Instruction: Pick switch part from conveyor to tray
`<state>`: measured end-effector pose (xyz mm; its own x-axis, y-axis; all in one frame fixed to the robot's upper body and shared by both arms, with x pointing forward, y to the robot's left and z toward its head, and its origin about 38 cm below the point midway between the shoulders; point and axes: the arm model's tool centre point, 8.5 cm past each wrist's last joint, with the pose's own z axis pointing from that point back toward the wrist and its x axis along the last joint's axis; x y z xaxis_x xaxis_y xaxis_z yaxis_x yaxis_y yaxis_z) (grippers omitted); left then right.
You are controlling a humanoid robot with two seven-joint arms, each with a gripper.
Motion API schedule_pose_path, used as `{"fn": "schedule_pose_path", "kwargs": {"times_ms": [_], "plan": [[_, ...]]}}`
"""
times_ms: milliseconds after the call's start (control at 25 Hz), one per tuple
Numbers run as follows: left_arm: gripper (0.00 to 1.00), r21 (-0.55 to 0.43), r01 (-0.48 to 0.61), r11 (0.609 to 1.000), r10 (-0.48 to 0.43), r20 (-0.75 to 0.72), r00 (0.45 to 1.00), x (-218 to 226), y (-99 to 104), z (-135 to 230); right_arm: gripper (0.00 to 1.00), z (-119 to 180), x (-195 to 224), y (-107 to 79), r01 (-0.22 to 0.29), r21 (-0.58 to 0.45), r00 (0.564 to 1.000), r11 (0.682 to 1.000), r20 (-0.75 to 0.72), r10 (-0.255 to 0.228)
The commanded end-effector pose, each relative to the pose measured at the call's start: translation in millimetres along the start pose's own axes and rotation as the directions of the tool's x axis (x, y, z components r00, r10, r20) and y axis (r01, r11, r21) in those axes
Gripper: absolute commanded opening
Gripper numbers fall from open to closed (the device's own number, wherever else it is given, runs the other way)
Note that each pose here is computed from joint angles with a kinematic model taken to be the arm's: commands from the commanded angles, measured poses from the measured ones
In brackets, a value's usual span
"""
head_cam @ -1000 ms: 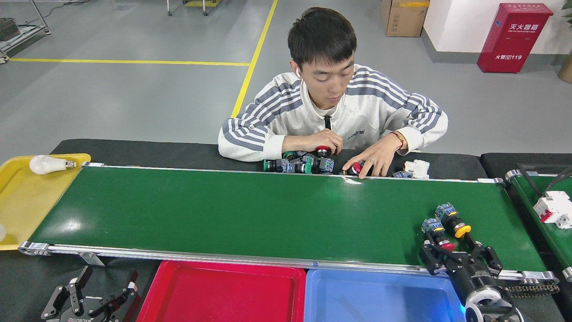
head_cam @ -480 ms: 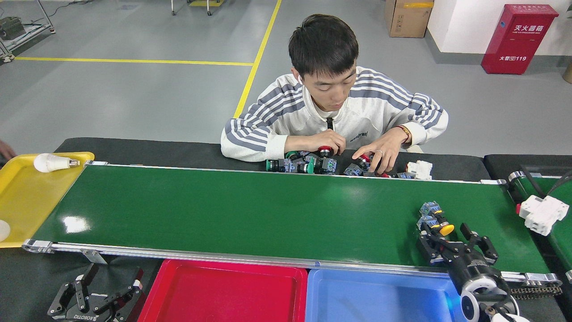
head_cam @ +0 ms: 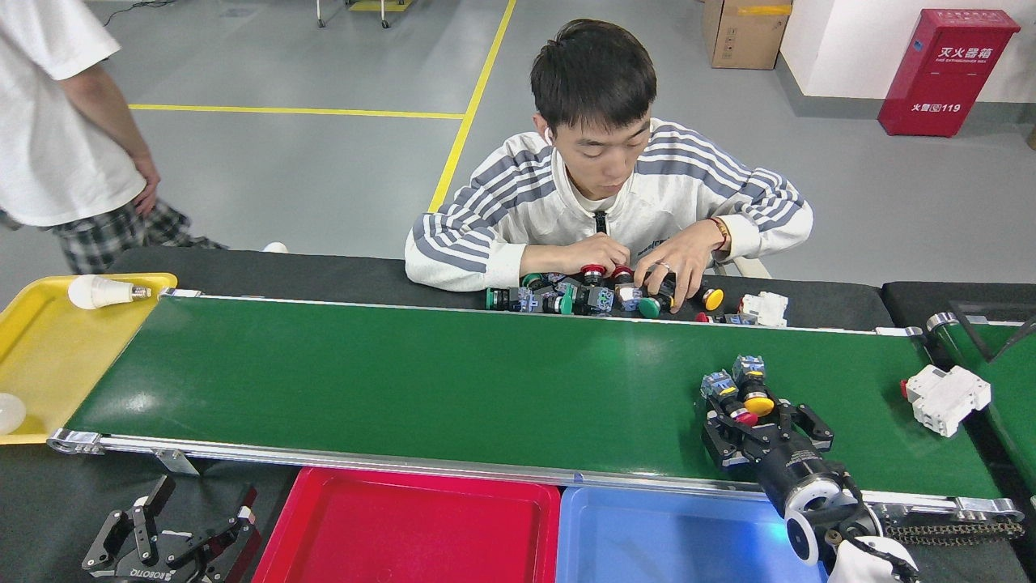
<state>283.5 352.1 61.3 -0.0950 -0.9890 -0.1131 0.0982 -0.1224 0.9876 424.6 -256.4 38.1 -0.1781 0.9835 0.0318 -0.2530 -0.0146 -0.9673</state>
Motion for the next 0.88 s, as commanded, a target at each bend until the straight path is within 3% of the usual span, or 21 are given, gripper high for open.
{"fn": "schedule_pose_path", "kwargs": {"times_ms": [0, 240, 320, 400, 440, 480, 560, 680, 840], "plan": [[1.0, 0.012, 0.016, 1.0, -0.016, -0.003, 1.0, -4.2, 5.2, 0.3, 0.01, 0.2, 1.1, -18.4, -0.016, -0.063, 1.0, 0.998, 0.02, 0.018], [1.0, 0.015, 0.015, 1.0, -0.015, -0.001, 1.0, -2.9, 6.0, 0.6, 0.01, 24.2, 27.7, -33.4, -0.04, -0.142, 0.99, 0.989, 0.128, 0.058], [1.0, 0.016, 0.018, 1.0, -0.018, -0.001, 1.0, -3.4, 6.6, 0.1, 0.01, 36.0, 56.8, -37.2, -0.058, -0.175, 0.968, 0.983, 0.229, 0.098], [1.0, 0.012, 0.017, 1.0, -0.017, -0.002, 1.0, -3.5, 5.1, 0.6, 0.02, 51.2, 104.3, -41.0, -0.067, -0.225, 0.915, 0.972, 0.374, 0.149], [1.0, 0.012, 0.016, 1.0, -0.016, -0.002, 1.0, -3.6, 4.7, 0.7, 0.12, 56.3, 130.6, -39.1, -0.065, -0.245, 0.878, 0.967, 0.447, 0.172], [1.0, 0.01, 0.016, 1.0, -0.016, -0.002, 1.0, -3.6, 4.6, 0.7, 0.32, 59.7, 149.9, -35.1, -0.059, -0.255, 0.849, 0.965, 0.497, 0.182], [1.0, 0.014, 0.016, 1.0, -0.016, -0.001, 1.0, -3.7, 5.5, -0.7, 0.97, 69.3, 191.9, -26.9, -0.04, -0.29, 0.776, 0.956, 0.594, 0.212], [1.0, 0.02, 0.014, 1.0, -0.014, 0.002, 1.0, -2.3, 7.1, -2.2, 1.0, 76.5, 237.6, -4.3, -0.032, -0.252, 0.698, 0.967, 0.687, 0.202], [1.0, 0.017, 0.013, 1.0, -0.013, 0.019, 1.0, 3.4, 6.4, -2.9, 1.0, 79.9, 246.5, -8.4, -0.002, -0.256, 0.695, 0.967, 0.695, 0.185]]}}
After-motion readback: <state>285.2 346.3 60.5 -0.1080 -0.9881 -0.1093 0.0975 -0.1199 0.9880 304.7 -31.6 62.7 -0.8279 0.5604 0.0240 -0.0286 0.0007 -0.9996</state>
